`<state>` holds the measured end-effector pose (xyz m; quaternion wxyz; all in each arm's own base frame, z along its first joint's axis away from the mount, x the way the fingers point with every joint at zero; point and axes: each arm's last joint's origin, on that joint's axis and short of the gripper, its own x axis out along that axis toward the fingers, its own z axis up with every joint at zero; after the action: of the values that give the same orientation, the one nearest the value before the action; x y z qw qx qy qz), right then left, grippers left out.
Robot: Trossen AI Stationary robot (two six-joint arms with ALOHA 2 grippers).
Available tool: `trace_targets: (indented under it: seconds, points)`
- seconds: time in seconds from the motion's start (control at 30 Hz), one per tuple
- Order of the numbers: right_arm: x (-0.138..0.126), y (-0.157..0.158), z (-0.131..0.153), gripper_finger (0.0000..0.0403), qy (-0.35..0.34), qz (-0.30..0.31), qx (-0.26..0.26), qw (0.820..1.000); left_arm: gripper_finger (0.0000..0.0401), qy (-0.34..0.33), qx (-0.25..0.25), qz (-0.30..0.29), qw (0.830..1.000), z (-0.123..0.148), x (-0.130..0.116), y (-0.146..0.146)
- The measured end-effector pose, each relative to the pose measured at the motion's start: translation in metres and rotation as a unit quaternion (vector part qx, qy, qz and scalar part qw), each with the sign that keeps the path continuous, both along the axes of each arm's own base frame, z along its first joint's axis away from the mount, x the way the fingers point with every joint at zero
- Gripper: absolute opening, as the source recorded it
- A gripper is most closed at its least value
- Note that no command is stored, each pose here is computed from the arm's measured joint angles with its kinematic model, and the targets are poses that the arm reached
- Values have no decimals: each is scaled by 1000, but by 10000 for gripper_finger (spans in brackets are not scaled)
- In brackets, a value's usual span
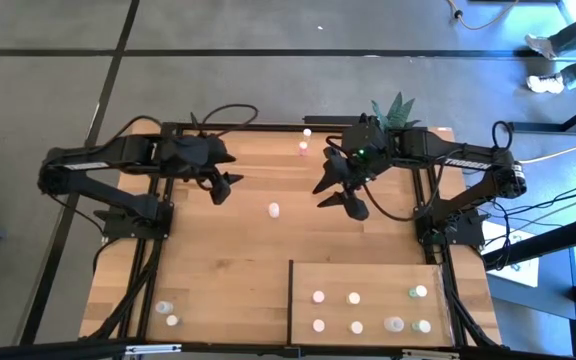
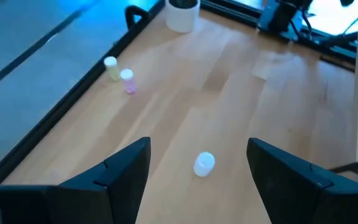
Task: Pick and place medicine bottles onto shelf by color
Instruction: Put the top transparent pill bottle on the shelf aligned with the other transparent pill bottle
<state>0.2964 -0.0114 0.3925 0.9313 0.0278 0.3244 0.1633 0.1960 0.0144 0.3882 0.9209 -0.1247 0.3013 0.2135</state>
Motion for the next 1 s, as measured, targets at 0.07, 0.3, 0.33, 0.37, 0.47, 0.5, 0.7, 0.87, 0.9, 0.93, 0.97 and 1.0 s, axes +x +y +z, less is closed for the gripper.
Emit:
trace_targets:
  seconds: [0.07,0.3,0.33,0.37,0.47,0.5,0.7,0.87,0.9,0.93,0.97,1.0]
  points:
    - [0,0,0,177,-3,4,-6,1000,259,-6,-3,8,1000,1,-2,0]
    - [5,-1,1,177,-7,-63,-23,998,259,11,1,21,1000,-1,-6,1]
    - [6,-1,0,177,-7,-74,-34,997,259,13,-1,25,1000,-1,-6,1]
    - [7,0,-2,177,-3,-78,-42,996,259,12,-3,29,999,-2,-6,1]
    - [11,4,-6,177,1,-71,-58,996,259,12,-1,35,999,-2,-6,1]
    - [13,4,-7,177,2,-70,-58,996,259,12,-1,35,999,-2,-6,1]
    - [22,6,-17,177,20,-89,-81,993,259,11,-1,37,999,-1,-6,1]
    - [34,5,-29,177,36,-78,-95,992,259,11,-1,37,999,-1,-7,1]
    - [35,5,-28,177,34,-78,-95,992,259,11,-1,37,999,-2,-6,1]
    - [37,5,-26,175,29,-79,-93,992,259,11,-1,37,999,-1,-6,1]
    - [37,5,-25,171,27,-80,-93,992,259,11,-1,37,999,-2,-6,1]
    - [37,5,-23,166,25,-80,-93,992,259,11,-1,37,999,-2,-6,1]
